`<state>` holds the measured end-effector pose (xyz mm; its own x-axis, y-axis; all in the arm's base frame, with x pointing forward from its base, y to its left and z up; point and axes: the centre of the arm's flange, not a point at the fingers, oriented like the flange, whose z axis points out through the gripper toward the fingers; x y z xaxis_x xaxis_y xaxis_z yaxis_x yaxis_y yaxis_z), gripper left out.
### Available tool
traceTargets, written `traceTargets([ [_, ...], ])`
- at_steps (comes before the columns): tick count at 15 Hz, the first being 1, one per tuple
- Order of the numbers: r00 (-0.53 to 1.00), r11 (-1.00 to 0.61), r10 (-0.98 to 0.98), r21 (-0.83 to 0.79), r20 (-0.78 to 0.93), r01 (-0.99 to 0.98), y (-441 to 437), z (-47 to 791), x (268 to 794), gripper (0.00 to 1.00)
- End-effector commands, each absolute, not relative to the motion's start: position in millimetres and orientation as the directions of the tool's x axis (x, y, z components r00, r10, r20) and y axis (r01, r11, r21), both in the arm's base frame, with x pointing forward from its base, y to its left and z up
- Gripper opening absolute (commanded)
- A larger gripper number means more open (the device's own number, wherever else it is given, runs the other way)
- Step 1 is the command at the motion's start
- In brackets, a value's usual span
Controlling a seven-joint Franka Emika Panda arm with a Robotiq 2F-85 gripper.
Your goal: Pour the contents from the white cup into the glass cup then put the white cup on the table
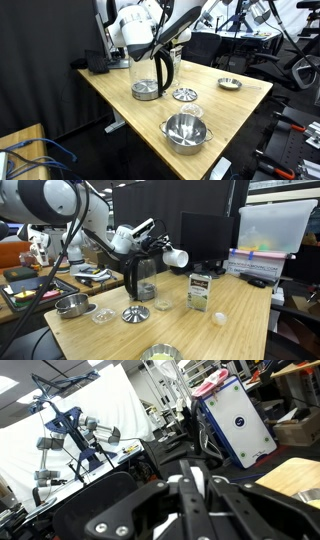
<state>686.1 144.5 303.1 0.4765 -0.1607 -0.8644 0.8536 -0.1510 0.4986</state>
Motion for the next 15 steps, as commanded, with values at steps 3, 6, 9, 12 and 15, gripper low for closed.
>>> traceTargets([
  [3,0.437,-0.084,-0.228,0.465,-0.87,0.881,143.9,282.4,683.3,0.02],
  [6,0.436,-0.084,-0.227,0.464,-0.871,0.882,143.8,282.8,683.8,0.02],
  [9,0.435,-0.083,-0.228,0.462,-0.871,0.883,143.3,282.5,683.7,0.02],
  [12,0.435,-0.083,-0.228,0.462,-0.871,0.883,143.4,282.6,683.6,0.02],
  [15,0.434,-0.082,-0.228,0.461,-0.872,0.884,143.9,282.5,683.0,0.02],
])
